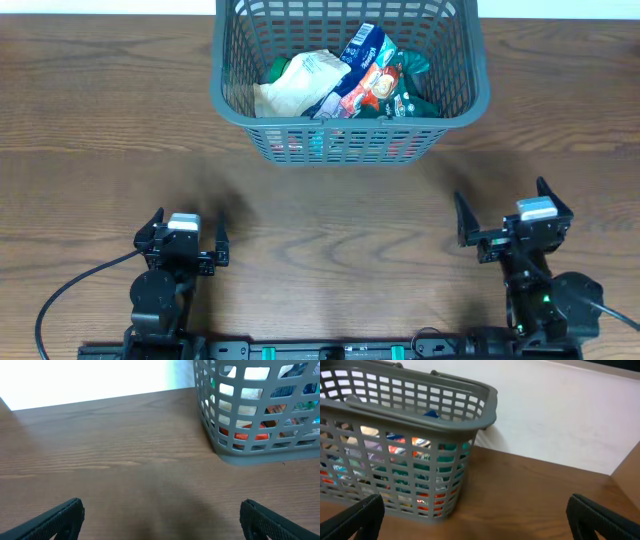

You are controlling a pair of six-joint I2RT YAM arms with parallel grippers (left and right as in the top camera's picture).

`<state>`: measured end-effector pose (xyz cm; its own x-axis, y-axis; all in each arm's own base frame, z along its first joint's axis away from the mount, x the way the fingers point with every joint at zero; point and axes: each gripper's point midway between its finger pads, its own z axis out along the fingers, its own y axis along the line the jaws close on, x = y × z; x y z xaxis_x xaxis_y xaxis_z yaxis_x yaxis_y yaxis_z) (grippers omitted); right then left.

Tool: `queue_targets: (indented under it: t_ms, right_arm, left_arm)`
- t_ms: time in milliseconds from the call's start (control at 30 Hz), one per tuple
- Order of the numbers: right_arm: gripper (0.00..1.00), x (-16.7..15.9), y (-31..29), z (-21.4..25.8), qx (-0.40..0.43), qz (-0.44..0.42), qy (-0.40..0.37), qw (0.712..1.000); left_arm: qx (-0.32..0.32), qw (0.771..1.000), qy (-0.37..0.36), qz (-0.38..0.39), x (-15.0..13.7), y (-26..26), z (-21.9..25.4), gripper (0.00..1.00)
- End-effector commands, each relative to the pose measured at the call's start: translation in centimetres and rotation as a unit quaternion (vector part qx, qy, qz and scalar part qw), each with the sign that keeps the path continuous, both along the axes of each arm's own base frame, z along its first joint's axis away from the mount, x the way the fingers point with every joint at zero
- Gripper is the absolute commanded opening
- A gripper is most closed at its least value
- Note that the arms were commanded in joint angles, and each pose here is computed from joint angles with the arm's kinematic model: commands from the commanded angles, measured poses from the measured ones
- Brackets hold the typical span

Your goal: Pack container

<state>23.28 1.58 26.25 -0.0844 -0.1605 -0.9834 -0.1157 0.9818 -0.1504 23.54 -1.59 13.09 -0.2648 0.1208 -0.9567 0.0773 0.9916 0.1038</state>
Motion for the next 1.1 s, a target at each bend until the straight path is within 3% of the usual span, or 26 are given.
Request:
queue_targets:
  t_ms: [0,1067]
  right_arm:
    - [0.99,0.0,0.4,-1.4,0.019,0.008,0.006,1.000]
    - [0.99,1.9,-0.3,-10.1,0.058,-0.015,0.019,0.998]
  left_arm:
    - [0.005,1.000,0.011,0.003,0.0,0.2,-1.2,0.99]
    - [0.005,1.000,0.011,0.003,0.0,0.2,-1.2,0.99]
